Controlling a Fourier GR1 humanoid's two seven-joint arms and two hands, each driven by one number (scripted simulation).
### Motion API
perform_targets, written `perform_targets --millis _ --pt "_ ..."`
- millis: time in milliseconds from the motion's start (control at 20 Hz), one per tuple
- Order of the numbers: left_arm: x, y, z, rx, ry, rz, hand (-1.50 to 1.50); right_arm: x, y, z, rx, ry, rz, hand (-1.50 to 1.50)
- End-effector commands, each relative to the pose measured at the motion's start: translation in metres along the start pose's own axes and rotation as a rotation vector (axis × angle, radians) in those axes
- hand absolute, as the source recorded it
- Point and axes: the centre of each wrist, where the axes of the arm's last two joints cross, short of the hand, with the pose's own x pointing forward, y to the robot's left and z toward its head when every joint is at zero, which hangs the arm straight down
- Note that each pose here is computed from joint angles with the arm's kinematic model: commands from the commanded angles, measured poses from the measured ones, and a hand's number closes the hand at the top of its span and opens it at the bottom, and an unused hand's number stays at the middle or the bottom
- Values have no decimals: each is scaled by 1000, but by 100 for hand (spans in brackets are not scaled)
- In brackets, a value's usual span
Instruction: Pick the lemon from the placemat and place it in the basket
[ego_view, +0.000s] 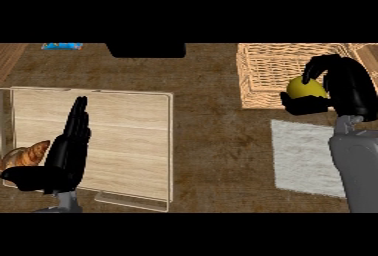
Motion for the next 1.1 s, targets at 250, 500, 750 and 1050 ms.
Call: perform_targets --millis 250,500,750,1050 --pt "10 -4 -2 -1 -6 -8 0 -42 32 -23 50 16 42 150" --pt "-8 -19 3 0 14 2 0 -61 39 -30 35 14 -8 150" --pt "-12 -6 -8 4 10 -2 0 -92 30 -32 46 45 -40 150" --pt "-5 -1 -6 -16 -11 11 0 -88 29 -48 16 153 -45 150"
